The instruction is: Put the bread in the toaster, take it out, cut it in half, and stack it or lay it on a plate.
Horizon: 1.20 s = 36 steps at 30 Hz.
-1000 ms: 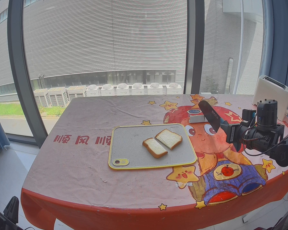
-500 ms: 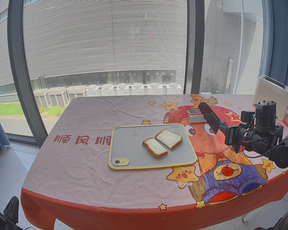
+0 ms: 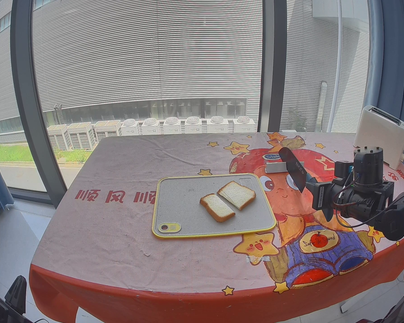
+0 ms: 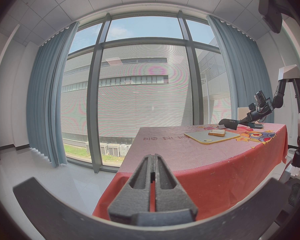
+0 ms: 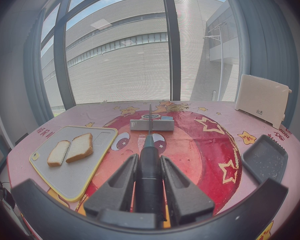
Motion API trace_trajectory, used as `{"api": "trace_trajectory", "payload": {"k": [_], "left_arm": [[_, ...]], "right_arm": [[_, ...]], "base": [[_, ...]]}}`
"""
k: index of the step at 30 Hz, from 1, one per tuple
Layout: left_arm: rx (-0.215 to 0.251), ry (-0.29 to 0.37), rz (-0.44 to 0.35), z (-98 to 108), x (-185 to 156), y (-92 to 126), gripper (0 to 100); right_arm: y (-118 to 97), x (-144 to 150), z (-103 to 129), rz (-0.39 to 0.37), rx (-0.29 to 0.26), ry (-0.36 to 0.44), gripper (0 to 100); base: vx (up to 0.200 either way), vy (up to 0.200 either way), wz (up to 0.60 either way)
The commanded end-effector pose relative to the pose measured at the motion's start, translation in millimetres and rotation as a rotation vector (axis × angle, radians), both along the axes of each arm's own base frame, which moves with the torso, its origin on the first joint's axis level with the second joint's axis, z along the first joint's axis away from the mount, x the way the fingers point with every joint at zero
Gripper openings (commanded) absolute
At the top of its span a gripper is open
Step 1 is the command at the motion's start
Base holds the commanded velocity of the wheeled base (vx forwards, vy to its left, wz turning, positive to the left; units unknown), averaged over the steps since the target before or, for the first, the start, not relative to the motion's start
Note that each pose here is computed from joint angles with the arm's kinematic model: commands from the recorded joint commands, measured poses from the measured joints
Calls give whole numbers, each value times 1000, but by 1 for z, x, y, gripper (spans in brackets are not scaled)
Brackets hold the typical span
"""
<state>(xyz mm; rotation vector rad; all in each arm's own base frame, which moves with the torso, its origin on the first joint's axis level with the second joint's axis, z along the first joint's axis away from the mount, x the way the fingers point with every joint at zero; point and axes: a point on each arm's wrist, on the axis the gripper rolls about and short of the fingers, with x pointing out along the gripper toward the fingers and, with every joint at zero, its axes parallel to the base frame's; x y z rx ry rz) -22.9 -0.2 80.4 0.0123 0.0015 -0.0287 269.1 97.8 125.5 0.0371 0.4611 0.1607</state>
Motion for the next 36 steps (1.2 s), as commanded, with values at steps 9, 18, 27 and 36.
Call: {"api": "trace_trajectory", "payload": {"k": [9, 18, 27, 36], "left_arm": [[0, 1, 0, -5, 0, 0, 0], [0, 1, 0, -5, 0, 0, 0], [0, 1, 0, -5, 0, 0, 0], [0, 1, 0, -5, 0, 0, 0]], "right_arm": [[3, -2, -4, -1, -13, 15, 0], [4, -1, -3, -15, 1, 13, 0], [3, 1, 0, -22, 7, 0, 0], [3, 1, -1, -24, 8, 2, 0]], "base": [[0, 0, 0], [0, 0, 0], [0, 0, 0], [0, 0, 0]]}}
